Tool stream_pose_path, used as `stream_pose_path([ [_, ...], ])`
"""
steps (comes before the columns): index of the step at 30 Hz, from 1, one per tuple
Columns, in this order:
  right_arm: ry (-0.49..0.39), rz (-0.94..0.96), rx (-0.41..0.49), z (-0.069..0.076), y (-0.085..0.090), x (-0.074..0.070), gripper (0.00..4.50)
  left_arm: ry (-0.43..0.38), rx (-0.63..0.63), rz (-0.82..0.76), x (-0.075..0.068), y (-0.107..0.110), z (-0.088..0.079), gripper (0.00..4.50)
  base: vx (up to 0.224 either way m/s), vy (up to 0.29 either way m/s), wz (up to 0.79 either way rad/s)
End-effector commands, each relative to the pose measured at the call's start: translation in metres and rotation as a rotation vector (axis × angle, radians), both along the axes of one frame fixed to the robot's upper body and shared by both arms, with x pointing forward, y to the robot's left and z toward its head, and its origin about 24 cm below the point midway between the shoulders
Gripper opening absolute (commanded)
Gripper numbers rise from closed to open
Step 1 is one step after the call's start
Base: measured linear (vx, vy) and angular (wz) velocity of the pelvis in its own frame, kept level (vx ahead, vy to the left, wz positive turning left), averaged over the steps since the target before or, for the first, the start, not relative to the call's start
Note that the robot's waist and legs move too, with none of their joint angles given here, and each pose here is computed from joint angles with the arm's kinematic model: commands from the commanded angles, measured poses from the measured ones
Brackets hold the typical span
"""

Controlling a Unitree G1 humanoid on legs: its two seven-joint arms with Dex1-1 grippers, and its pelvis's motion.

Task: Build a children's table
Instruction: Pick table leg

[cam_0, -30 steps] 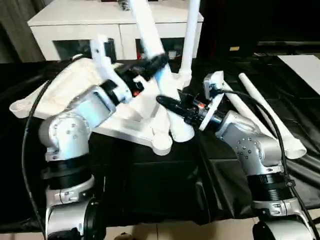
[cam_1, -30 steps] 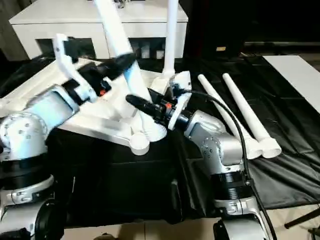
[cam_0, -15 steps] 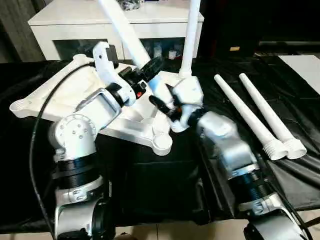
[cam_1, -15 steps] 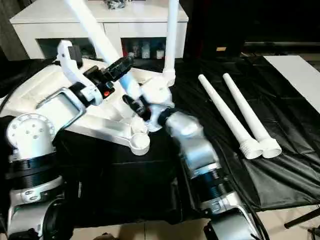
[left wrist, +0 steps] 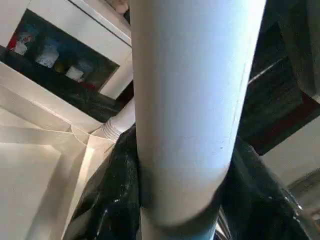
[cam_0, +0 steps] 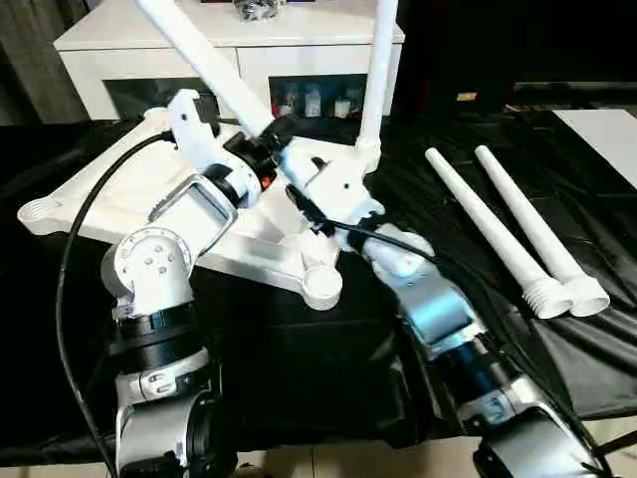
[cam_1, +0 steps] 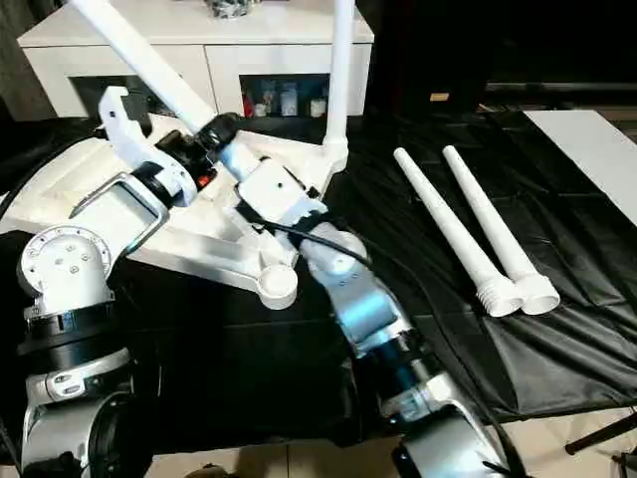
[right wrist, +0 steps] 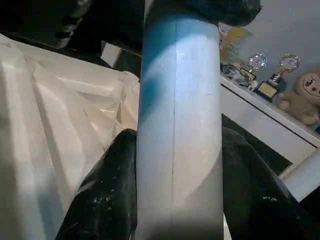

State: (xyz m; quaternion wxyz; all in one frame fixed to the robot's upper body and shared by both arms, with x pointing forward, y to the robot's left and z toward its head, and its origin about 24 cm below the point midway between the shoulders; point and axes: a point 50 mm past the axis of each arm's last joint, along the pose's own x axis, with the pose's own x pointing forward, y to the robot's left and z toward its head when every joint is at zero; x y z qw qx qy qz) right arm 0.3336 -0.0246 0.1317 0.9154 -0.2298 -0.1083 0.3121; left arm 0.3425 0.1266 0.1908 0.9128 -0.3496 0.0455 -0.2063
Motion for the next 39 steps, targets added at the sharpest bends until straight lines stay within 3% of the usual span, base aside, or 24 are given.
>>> stream_pose_path([
  [1, -0.006, 0.018, -0.032, -0.001, 0.006, 0.0, 1.81, -0.055, -0.009, -0.016, 0.001, -0.007, 0.015, 1.9, 0.0, 0.0, 0.0],
  [5, 0.012, 0.086, 0.02, 0.0, 0.01, -0.003, 1.81, -0.067, 0.005, -0.011, 0.0, -0.005, 0.015, 1.85, 0.0, 0.0, 0.0],
  [6, 0.014, 0.089, 0.027, 0.001, 0.011, -0.004, 2.51, -0.068, 0.004, -0.007, 0.0, -0.004, 0.015, 1.83, 0.0, 0.0, 0.0],
  [9, 0.057, 0.139, 0.083, 0.002, 0.011, -0.006, 2.56, -0.081, 0.011, 0.015, 0.001, 0.0, 0.017, 1.83, 0.0, 0.0, 0.0],
  [10, 0.06, 0.155, 0.086, 0.003, 0.011, -0.007, 2.76, -0.085, 0.025, 0.014, 0.0, 0.001, 0.017, 1.83, 0.0, 0.0, 0.0],
  [12, 0.088, 0.224, 0.11, 0.007, 0.01, -0.01, 2.94, -0.112, 0.128, -0.007, -0.002, 0.001, 0.017, 1.82, 0.0, 0.0, 0.0],
  [14, 0.126, 0.255, 0.126, 0.008, 0.008, -0.011, 2.96, -0.127, 0.139, -0.034, -0.004, 0.0, 0.018, 1.82, 0.0, 0.0, 0.0],
  [16, 0.255, 0.315, 0.185, 0.01, -0.001, -0.012, 3.22, -0.179, 0.177, -0.128, -0.01, -0.002, 0.021, 1.82, 0.0, 0.0, 0.0],
  [17, 0.273, 0.32, 0.184, 0.009, -0.003, -0.011, 3.32, -0.187, 0.189, -0.145, -0.011, -0.003, 0.021, 1.82, 0.0, 0.0, 0.0],
  [21, 0.573, 0.394, 0.166, -0.002, -0.03, -0.008, 3.58, -0.296, 0.254, -0.384, -0.027, -0.004, 0.025, 1.82, 0.0, 0.0, 0.0],
  [23, 0.617, 0.398, 0.162, -0.005, -0.036, -0.008, 3.7, -0.319, 0.249, -0.42, -0.03, -0.004, 0.026, 1.82, 0.0, 0.0, 0.0],
  [27, 0.754, 0.453, 0.234, -0.01, -0.05, -0.01, 3.71, -0.424, 0.228, -0.594, -0.046, -0.004, 0.034, 1.82, 0.0, 0.0, 0.0],
  [29, 0.753, 0.457, 0.24, -0.01, -0.051, -0.011, 3.71, -0.43, 0.225, -0.603, -0.047, -0.004, 0.034, 1.82, 0.0, 0.0, 0.0],
  [34, 0.853, 0.53, 0.344, -0.001, -0.061, -0.016, 3.71, -0.444, 0.23, -0.651, -0.05, -0.002, 0.033, 1.82, 0.0, 0.0, 0.0],
  [39, 0.877, 0.562, 0.359, 0.004, -0.063, -0.016, 3.15, -0.428, 0.249, -0.643, -0.048, 0.002, 0.028, 1.82, 0.0, 0.0, 0.0],
])
